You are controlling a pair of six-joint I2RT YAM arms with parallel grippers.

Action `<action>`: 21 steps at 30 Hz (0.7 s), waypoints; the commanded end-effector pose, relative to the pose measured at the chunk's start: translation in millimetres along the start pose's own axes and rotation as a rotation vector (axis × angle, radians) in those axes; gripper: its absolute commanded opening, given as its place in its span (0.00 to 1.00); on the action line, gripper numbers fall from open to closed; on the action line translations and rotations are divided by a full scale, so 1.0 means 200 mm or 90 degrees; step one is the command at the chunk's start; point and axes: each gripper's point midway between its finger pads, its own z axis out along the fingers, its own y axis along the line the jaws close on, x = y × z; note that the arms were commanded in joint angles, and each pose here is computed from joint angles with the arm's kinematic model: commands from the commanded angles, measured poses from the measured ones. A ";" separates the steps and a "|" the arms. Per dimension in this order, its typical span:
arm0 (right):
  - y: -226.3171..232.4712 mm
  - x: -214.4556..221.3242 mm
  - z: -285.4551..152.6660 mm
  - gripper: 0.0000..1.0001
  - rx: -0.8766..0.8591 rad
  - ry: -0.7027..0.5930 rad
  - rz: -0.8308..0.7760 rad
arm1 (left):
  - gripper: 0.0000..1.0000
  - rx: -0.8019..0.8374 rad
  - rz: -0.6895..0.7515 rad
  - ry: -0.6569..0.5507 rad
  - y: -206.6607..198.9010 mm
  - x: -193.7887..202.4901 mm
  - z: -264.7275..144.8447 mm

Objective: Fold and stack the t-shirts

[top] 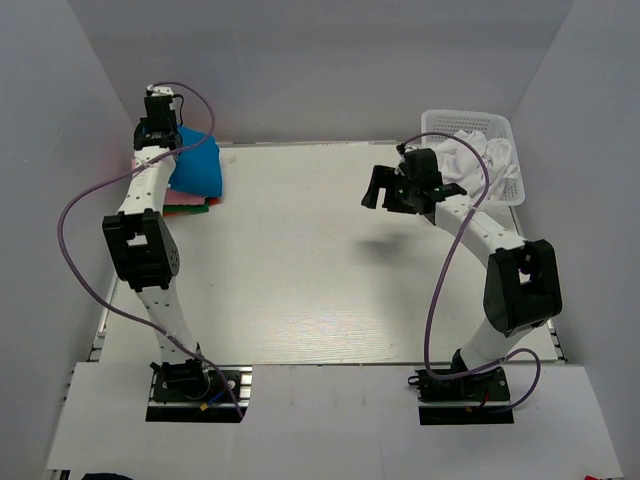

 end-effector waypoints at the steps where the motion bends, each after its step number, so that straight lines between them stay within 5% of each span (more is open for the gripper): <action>1: 0.02 -0.11 -0.02 0.90 0.004 -0.033 -0.005 | 0.00 -0.069 -0.040 0.000 0.14 0.01 0.09; 8: 0.01 -0.13 0.00 0.90 0.018 -0.030 -0.005 | 0.00 -0.174 -0.096 0.015 0.34 0.08 0.26; 9: 0.01 -0.13 0.00 0.90 0.022 -0.027 -0.004 | 0.07 -0.194 -0.106 0.034 0.34 0.13 0.29; 11: -0.01 -0.13 -0.01 0.90 0.030 -0.032 -0.003 | 0.81 -0.215 -0.129 0.031 0.42 0.09 0.28; 12: -0.01 -0.13 -0.01 0.90 0.034 -0.031 -0.005 | 1.00 -0.213 -0.126 0.049 0.41 0.13 0.29; 16: 0.00 -0.14 -0.04 0.90 0.028 -0.038 -0.005 | 1.00 -0.214 -0.163 0.087 0.42 0.13 0.18; 21: 0.04 -0.10 -0.10 0.90 -0.007 -0.053 -0.013 | 1.00 -0.050 -0.208 0.060 0.23 0.04 -0.04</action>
